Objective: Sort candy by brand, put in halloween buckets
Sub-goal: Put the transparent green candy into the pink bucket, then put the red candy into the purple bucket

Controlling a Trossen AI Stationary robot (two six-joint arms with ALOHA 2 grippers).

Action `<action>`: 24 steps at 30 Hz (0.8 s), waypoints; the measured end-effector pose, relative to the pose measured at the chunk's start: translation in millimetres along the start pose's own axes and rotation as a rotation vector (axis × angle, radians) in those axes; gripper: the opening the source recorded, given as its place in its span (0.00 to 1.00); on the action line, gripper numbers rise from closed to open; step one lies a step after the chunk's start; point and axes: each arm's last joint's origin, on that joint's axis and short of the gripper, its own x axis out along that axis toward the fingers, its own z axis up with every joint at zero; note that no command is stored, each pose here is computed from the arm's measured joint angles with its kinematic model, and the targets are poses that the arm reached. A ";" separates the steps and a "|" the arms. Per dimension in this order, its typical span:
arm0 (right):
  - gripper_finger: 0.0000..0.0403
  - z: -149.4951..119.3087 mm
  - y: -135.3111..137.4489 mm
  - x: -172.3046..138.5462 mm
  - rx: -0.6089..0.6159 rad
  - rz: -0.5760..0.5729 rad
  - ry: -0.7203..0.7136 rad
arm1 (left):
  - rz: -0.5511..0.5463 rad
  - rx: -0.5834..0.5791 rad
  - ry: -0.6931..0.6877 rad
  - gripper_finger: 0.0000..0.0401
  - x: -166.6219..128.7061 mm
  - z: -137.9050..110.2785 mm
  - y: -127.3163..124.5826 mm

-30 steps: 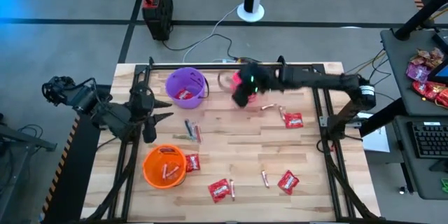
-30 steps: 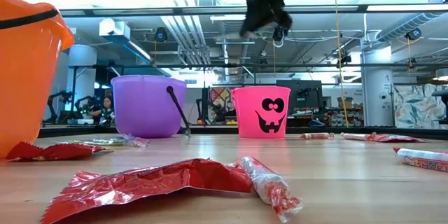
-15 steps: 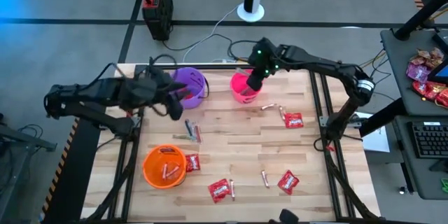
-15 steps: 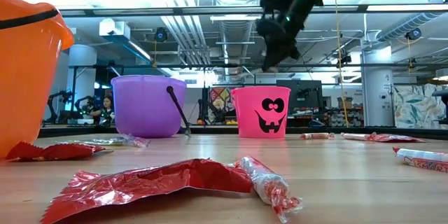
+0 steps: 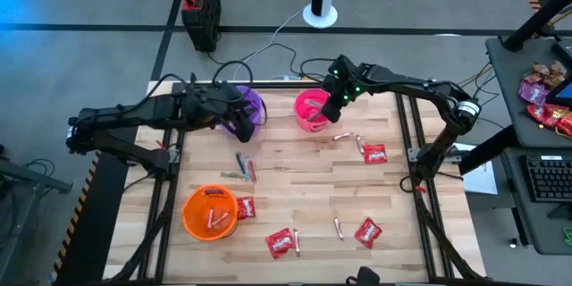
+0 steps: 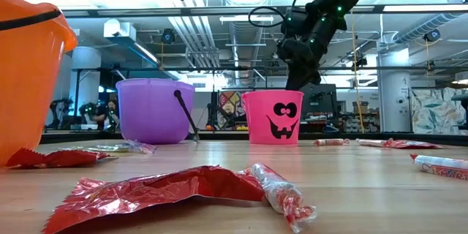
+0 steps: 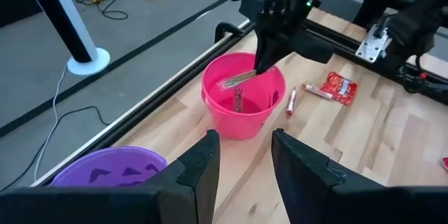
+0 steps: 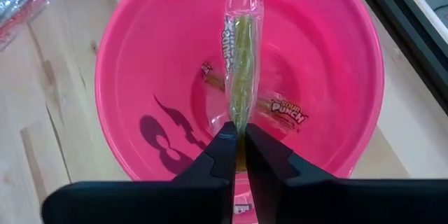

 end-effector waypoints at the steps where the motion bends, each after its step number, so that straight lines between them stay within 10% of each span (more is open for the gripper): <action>1: 0.06 0.1 0.0 0.0 0.002 0.000 -0.001 | 0.002 0.000 0.001 0.28 1.1 0.0 0.0; 12: 0.27 4.4 1.3 -5.4 -0.012 -0.001 -0.019 | -0.020 -0.009 0.031 0.28 7.3 -1.9 -2.9; 24: 0.33 -2.6 28.9 -102.2 0.069 -0.027 -0.140 | -0.154 0.072 0.205 0.28 -10.6 -14.3 6.0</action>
